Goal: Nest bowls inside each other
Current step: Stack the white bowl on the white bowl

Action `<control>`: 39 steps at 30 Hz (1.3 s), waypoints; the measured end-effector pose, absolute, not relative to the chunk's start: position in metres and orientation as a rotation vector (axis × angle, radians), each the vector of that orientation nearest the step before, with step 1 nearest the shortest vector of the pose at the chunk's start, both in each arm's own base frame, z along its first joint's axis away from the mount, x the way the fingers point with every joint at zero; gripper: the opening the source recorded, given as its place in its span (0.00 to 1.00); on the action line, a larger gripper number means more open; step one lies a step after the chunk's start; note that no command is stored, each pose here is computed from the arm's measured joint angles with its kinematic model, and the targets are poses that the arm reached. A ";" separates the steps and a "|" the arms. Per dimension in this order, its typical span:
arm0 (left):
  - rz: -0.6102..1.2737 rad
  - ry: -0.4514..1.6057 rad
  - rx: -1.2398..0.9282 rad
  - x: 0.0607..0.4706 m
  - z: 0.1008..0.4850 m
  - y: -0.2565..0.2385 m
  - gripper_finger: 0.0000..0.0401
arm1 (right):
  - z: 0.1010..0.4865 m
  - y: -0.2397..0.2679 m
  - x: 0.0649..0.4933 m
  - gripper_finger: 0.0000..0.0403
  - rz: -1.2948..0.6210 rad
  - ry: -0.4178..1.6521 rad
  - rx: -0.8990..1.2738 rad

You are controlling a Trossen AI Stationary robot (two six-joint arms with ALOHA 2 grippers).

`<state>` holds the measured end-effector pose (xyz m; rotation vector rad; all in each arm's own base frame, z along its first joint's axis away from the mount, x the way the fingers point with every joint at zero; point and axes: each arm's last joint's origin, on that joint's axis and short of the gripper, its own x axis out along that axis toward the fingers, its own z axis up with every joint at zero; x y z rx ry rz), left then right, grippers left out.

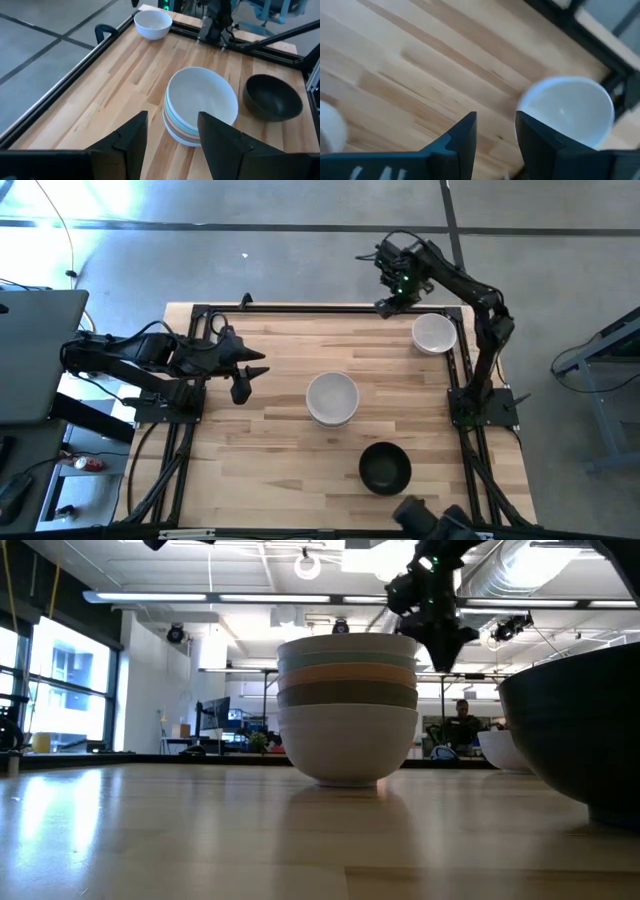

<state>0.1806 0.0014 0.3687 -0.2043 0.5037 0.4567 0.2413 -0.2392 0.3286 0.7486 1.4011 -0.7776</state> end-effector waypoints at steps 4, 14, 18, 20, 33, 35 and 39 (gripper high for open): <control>0.458 0.507 -0.206 0.182 0.368 0.001 0.41 | 0.319 -0.236 0.218 0.31 -0.821 1.424 0.793; 0.444 0.472 -0.201 0.189 0.370 0.001 0.41 | 0.281 -0.218 0.193 0.31 -0.865 1.418 0.871; 0.431 0.463 -0.209 0.190 0.371 0.000 0.41 | 0.261 -0.214 0.188 0.31 -0.899 1.492 0.860; 0.427 0.464 -0.217 0.190 0.371 0.000 0.41 | 0.253 -0.213 0.186 0.31 -0.907 1.517 0.858; 0.427 0.462 -0.227 0.190 0.371 0.000 0.41 | 0.239 -0.218 0.187 0.31 -0.912 1.457 0.841; 0.427 0.460 -0.228 0.190 0.371 0.000 0.41 | 0.239 -0.220 0.186 0.31 -0.926 1.456 0.835; 0.426 0.455 -0.229 0.190 0.371 0.000 0.41 | 0.238 -0.225 0.182 0.31 -0.944 1.438 0.847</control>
